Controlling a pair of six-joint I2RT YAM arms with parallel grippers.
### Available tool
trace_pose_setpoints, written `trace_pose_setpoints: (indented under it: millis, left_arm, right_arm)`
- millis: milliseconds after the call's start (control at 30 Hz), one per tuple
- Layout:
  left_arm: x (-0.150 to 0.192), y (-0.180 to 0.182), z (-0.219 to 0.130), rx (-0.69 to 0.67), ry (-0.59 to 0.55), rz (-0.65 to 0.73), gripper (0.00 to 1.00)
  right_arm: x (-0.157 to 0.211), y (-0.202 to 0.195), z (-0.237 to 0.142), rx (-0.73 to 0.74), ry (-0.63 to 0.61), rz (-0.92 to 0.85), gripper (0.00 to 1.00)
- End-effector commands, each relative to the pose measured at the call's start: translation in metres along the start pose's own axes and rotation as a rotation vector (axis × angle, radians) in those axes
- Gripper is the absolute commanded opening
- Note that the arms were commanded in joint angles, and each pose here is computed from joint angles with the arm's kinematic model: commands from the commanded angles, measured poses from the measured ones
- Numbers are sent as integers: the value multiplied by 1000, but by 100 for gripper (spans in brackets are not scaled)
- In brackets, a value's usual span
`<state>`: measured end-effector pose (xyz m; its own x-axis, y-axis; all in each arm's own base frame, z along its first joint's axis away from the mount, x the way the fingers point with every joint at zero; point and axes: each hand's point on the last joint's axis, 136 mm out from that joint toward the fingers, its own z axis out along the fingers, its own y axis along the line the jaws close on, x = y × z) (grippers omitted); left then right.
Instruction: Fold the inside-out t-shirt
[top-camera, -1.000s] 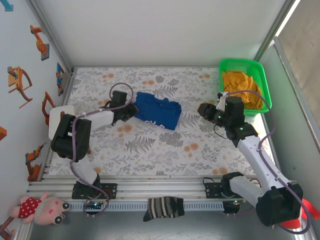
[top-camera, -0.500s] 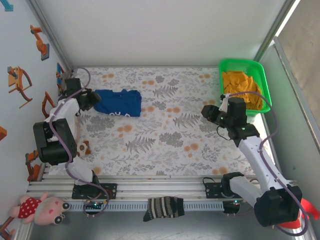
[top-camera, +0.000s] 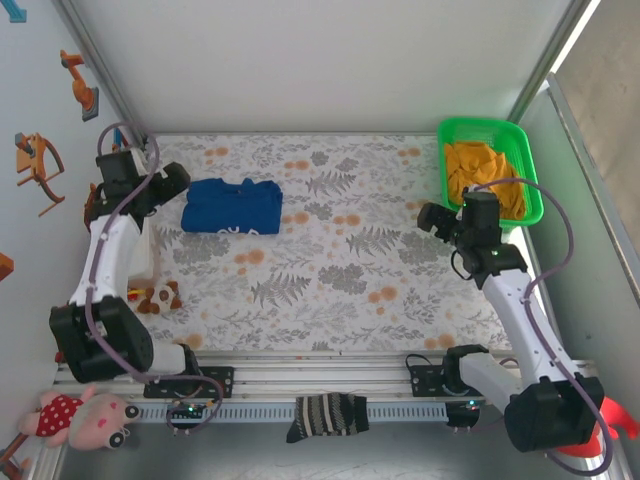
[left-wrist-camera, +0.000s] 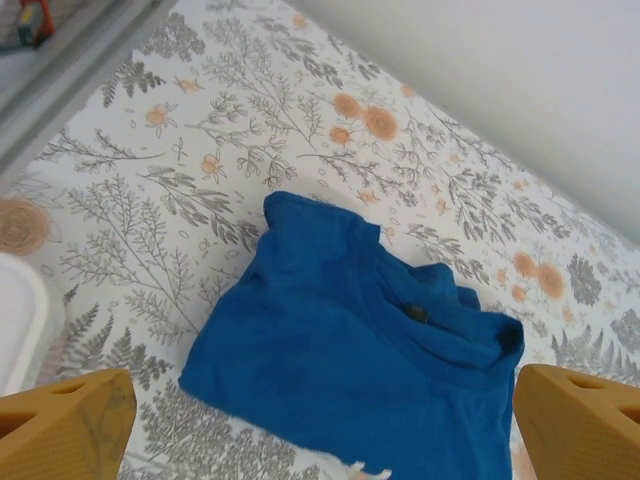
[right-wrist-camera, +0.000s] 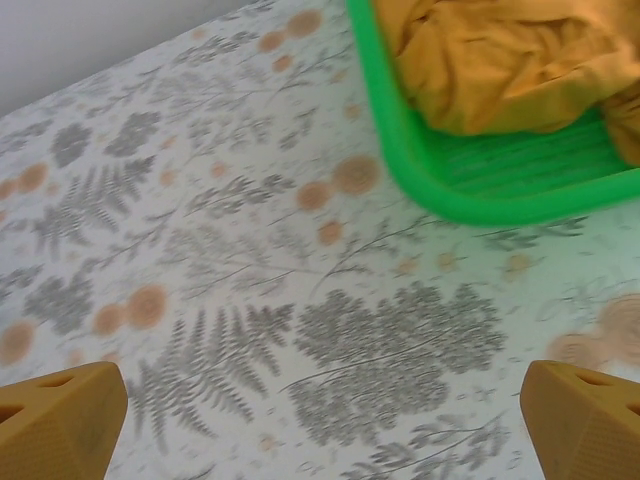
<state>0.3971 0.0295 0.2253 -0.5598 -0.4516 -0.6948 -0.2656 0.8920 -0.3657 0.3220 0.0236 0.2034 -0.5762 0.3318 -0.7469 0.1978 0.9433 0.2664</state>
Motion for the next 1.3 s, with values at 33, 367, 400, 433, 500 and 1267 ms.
trace_pose_setpoints:
  millis: [33, 367, 400, 433, 500, 1267]
  left_arm:
    - [16, 19, -27, -96, -154, 83, 96]
    - [76, 66, 6, -190, -379, 230, 96]
    - [80, 67, 14, -199, -369, 237, 96]
    - [82, 65, 23, -195, -364, 251, 96]
    - [91, 59, 41, -189, -358, 318, 96]
    - [106, 38, 85, -84, -305, 412, 96]
  right_arm:
    - [-18, -51, 15, 269, -201, -88, 99]
    - [11, -64, 86, 301, -246, -285, 99]
    - [15, -61, 93, 276, -249, -303, 99]
    - [20, -60, 100, 261, -246, -319, 99]
    - [16, -52, 105, 219, -269, -349, 99]
    - [28, -59, 129, -9, -284, -273, 99]
